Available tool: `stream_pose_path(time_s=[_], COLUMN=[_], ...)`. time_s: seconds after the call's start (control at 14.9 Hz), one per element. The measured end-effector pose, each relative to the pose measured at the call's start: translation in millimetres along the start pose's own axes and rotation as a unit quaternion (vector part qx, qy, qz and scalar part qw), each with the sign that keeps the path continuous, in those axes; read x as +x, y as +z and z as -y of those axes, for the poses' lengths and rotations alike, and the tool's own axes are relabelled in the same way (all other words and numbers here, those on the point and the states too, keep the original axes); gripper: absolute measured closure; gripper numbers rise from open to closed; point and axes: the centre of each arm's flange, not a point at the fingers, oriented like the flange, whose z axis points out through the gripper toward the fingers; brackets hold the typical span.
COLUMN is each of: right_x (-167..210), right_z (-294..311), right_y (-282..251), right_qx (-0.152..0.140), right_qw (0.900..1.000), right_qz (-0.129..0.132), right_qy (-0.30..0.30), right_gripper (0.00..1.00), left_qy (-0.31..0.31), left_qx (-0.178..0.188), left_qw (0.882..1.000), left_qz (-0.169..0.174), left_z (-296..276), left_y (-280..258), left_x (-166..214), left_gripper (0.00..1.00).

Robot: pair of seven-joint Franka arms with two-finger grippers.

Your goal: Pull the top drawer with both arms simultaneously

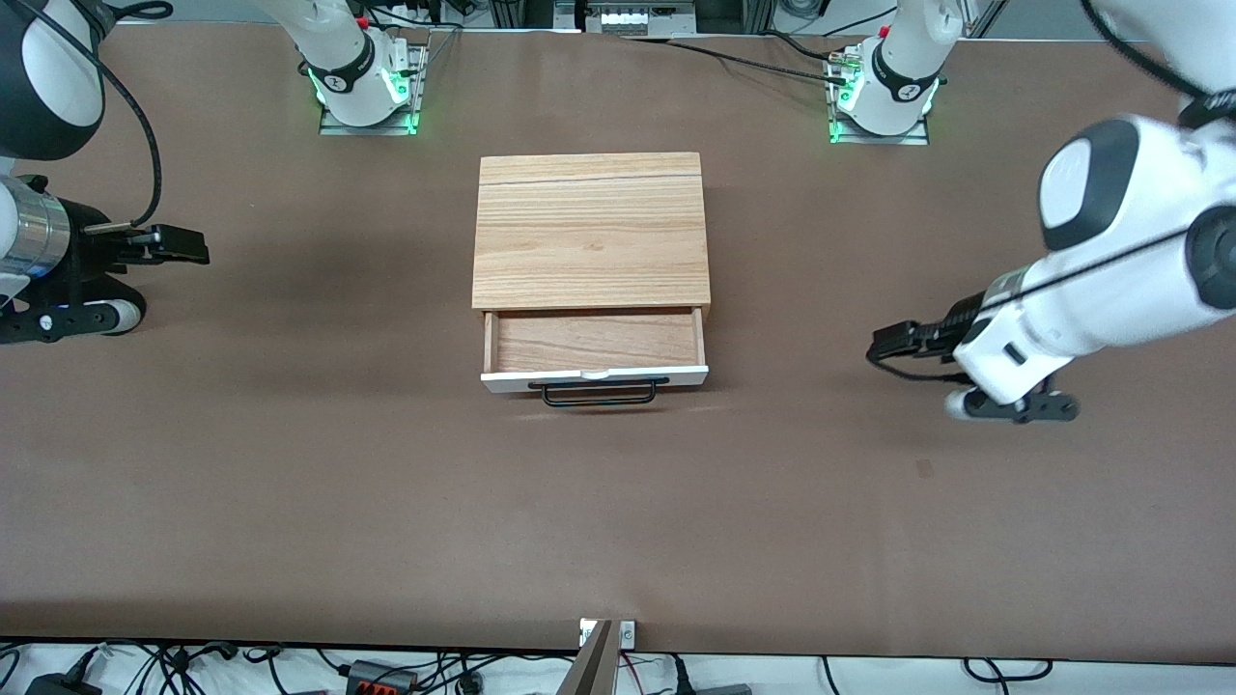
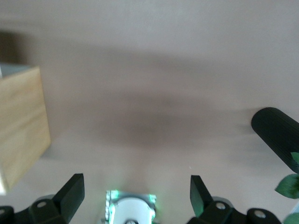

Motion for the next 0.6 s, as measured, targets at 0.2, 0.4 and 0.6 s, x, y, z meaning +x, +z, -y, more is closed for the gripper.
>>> stream_pose_path(time_s=[0.2,0.4,0.6], right_x=[-17.5,-46.6,-64.7], right_z=[-16.2,-29.3,-21.9], right_y=[2.9,-19.5,-31.5], right_qx=[0.008,0.008,0.007], right_qw=[0.998,0.996,0.995], right_qz=[-0.053,-0.083,-0.089], right_qy=[0.027,0.04,0.042], right_gripper=[0.0,0.0,0.0], left_qy=[-0.019,-0.039,-0.042], left_qx=[0.011,0.023,0.033], left_qw=[1.0,0.999,0.999], left_qz=[-0.008,0.003,0.011], left_z=[15.1,42.2,53.7], left_y=[-39.1,-57.1,-60.9], left_x=[-19.9,-35.8,-63.8], left_gripper=[0.0,0.0,0.0])
